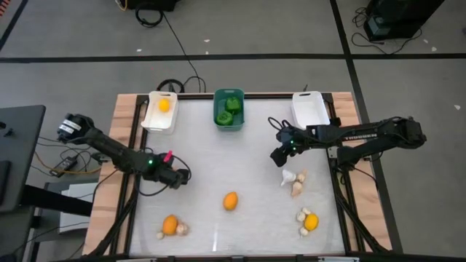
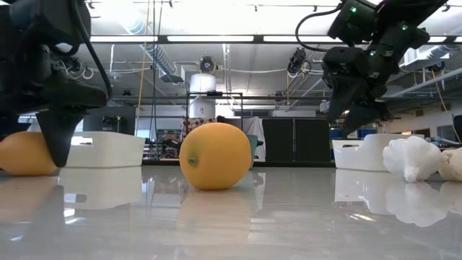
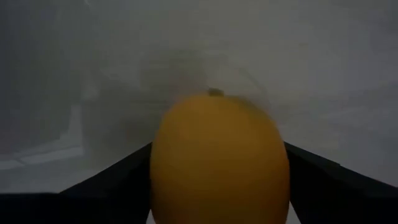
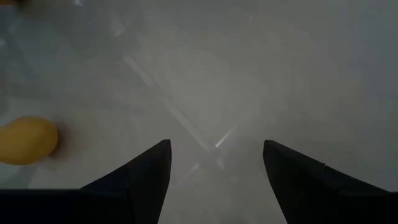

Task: Sort produce into baskets
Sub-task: Put the top left yellow lemon into the left white bin

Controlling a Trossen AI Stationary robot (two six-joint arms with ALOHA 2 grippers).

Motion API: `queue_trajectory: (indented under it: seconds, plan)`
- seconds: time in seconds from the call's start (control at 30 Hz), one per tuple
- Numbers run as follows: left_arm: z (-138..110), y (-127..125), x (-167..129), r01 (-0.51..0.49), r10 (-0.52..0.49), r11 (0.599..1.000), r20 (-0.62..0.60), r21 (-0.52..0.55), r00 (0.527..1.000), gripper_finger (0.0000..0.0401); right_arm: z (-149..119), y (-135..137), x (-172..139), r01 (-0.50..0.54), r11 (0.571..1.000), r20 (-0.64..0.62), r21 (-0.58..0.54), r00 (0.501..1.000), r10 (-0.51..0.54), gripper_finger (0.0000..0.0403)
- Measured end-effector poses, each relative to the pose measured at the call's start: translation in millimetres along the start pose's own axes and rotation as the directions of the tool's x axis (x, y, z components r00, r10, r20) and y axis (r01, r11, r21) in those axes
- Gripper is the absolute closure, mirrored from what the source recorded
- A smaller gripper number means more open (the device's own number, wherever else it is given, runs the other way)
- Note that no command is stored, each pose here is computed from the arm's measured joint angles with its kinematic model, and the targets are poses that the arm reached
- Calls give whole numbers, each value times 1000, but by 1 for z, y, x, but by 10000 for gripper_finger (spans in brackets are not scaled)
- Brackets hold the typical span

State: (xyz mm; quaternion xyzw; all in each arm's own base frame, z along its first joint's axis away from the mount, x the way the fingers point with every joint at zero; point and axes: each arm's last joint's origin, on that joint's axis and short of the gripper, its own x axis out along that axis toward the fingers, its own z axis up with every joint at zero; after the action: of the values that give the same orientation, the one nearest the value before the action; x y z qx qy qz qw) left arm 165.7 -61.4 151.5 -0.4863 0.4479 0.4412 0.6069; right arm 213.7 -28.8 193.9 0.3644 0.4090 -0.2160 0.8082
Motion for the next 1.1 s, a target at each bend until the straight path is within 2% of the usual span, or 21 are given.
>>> queue_trajectory:
  seconds: [0.2,0.37,0.47,0.67,0.93,1.1]
  plan:
    - [4,-2,-1,17,-17,1000,-8,-5,1000,145,5,-2,0,-9,1000,17,2,1000,9,137]
    - [13,-1,-13,82,-82,996,-33,-17,996,134,7,-4,0,-14,1000,23,-1,1000,14,137]
    - [26,2,-27,101,-101,995,-9,-15,995,126,9,-6,0,-11,1000,28,-4,1000,11,137]
    - [65,18,-55,-1,5,1000,127,-27,992,134,14,-10,-1,-5,1000,51,-8,999,5,137]
    - [124,22,-94,1,1,1000,289,-8,957,132,23,-18,-2,-3,1000,87,-3,996,3,137]
    - [166,33,-107,-103,102,995,362,-16,926,131,27,-19,-3,-18,1000,107,8,994,17,137]
